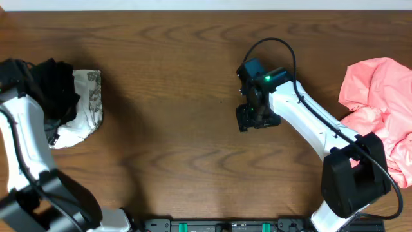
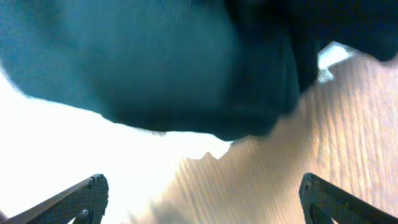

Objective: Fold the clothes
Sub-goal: 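Lower the black shirt onto the black cloth on the foil with the left gripper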

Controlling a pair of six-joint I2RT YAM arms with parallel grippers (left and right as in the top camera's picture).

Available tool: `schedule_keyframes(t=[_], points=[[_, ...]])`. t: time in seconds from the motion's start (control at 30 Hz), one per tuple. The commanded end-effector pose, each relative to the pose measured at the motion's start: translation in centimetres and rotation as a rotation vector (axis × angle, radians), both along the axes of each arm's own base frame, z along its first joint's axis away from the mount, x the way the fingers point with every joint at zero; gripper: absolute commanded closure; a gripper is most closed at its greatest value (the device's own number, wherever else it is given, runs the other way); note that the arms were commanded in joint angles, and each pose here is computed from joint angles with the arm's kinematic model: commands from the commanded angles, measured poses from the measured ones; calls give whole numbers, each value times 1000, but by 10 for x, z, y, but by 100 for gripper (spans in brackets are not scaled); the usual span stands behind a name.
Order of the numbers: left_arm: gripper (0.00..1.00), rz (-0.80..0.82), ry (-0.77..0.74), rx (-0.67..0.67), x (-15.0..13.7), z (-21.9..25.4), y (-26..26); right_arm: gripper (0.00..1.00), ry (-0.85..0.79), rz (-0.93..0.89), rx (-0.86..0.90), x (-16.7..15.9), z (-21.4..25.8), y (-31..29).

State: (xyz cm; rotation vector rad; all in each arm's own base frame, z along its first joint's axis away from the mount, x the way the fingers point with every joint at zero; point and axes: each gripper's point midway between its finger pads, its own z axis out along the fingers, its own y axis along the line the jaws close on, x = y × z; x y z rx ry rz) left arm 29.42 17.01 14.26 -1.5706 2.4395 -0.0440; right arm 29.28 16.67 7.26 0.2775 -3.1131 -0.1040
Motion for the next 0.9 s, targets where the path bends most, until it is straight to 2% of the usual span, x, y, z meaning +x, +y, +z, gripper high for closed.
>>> schedule_keyframes(t=[0.0,0.17,0.27,0.43,0.6,0.87], points=[[2,-17,-19,27,-11,19,-4,32,-10,0,-7,3,1,-3],[2,166,68,117,-47,32,7,32,-10,1,-7,3,1,-3],[2,271,25,123,-54,38,5,32,-9,1,-7,3,1,-3],[2,302,-184,111,-49,44,-8,32,-5,5,-9,2,1,-4],[2,400,-356,85,-45,15,-6,32,-7,20,-9,2,1,-4],[2,369,-467,10,-7,-28,22,32,-3,23,-11,2,1,-5]])
